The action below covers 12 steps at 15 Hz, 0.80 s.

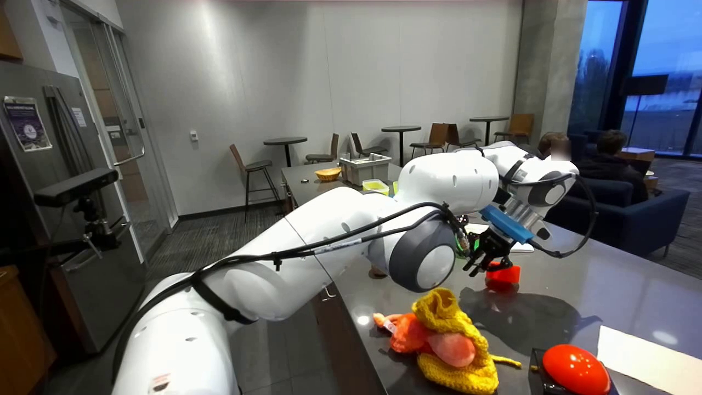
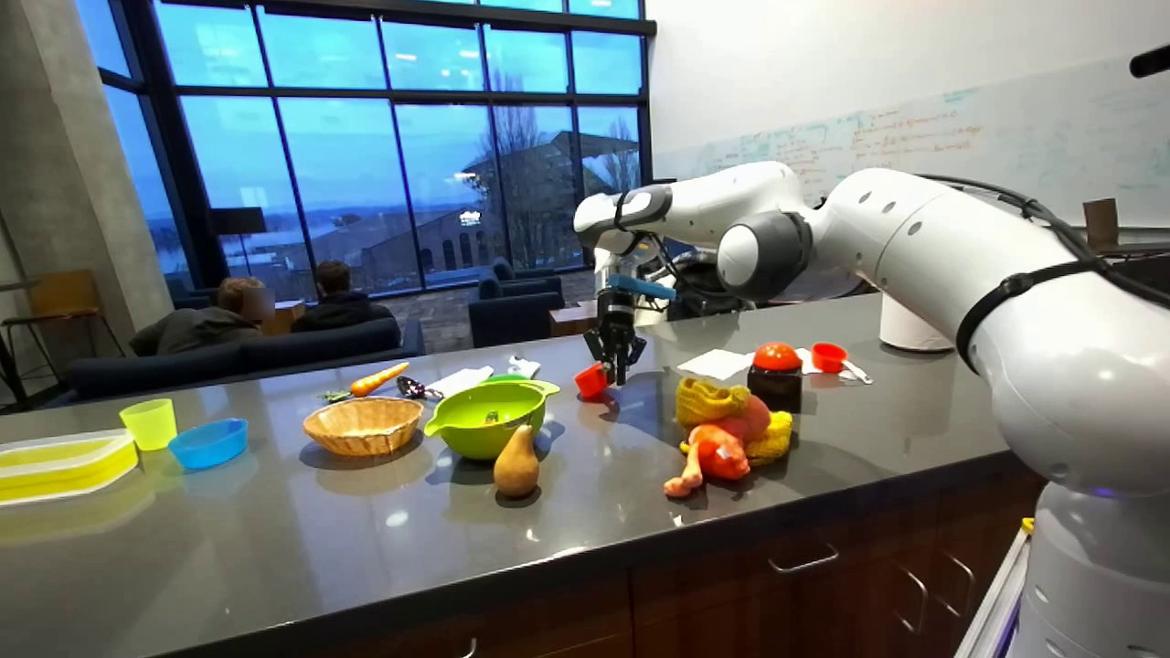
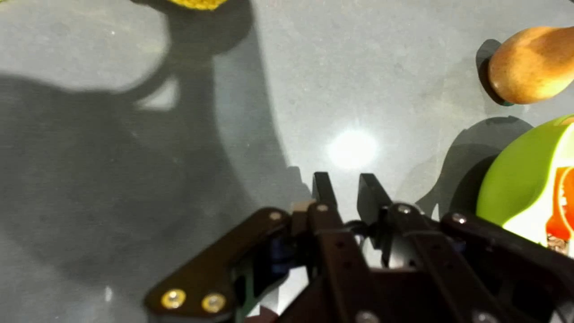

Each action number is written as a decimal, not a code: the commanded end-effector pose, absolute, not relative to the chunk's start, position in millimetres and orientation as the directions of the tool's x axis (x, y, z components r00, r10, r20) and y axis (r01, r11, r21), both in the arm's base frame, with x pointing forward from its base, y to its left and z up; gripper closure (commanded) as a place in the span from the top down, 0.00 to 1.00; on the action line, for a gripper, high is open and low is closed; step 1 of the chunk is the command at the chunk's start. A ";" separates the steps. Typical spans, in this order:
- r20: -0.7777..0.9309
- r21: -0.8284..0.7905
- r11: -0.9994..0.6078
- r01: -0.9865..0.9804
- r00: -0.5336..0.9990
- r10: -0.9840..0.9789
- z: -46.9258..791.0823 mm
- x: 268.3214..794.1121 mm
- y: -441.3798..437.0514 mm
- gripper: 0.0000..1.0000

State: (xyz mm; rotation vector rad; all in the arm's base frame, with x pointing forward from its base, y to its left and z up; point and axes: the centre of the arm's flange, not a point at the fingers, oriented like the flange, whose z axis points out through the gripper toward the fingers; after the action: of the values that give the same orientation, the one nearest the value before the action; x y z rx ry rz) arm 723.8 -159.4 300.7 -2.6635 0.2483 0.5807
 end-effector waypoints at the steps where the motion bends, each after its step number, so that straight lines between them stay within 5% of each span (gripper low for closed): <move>1: -0.440 -0.330 -0.905 -0.269 0.892 -0.104 326.1 688.9 -132.9 0.05; 12: -0.402 -0.334 -0.920 -0.206 0.914 -0.059 358.9 692.3 -92.0 0.05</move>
State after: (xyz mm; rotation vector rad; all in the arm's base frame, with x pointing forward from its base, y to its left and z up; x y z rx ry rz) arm 729.9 -107.6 354.2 -2.7078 0.1881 0.5421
